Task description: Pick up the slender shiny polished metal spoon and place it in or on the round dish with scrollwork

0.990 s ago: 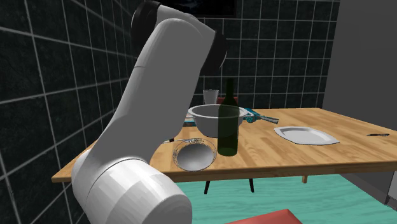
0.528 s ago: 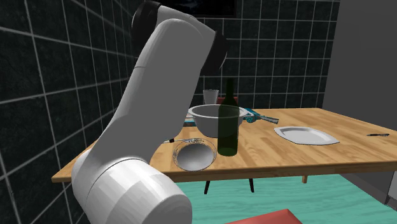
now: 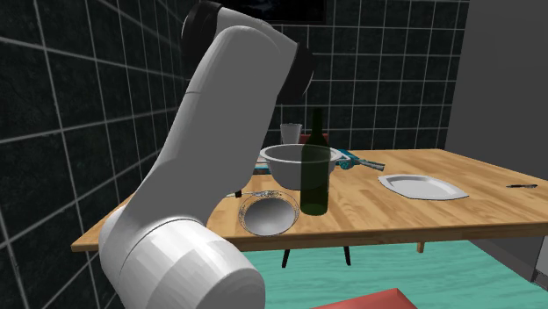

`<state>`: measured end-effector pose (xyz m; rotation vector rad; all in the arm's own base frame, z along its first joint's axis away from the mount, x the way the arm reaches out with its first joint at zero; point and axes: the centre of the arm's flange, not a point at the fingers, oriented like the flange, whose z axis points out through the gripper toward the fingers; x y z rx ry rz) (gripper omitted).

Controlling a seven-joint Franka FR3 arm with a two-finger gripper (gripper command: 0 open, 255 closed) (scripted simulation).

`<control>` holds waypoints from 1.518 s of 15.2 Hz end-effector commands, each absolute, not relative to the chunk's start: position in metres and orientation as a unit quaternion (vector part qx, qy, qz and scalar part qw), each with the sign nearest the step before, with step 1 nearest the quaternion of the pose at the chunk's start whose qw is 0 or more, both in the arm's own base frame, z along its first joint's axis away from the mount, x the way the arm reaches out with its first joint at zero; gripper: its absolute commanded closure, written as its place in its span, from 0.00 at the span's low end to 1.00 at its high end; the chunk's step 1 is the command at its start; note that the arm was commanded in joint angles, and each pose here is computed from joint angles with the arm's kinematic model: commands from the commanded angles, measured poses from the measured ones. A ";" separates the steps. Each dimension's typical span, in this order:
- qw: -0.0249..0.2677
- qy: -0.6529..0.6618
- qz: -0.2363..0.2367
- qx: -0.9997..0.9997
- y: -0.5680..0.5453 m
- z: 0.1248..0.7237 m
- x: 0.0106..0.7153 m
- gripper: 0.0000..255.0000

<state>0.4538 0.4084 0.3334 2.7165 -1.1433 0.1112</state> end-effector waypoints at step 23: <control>0.097 -0.386 0.036 0.917 0.408 0.444 0.454 1.00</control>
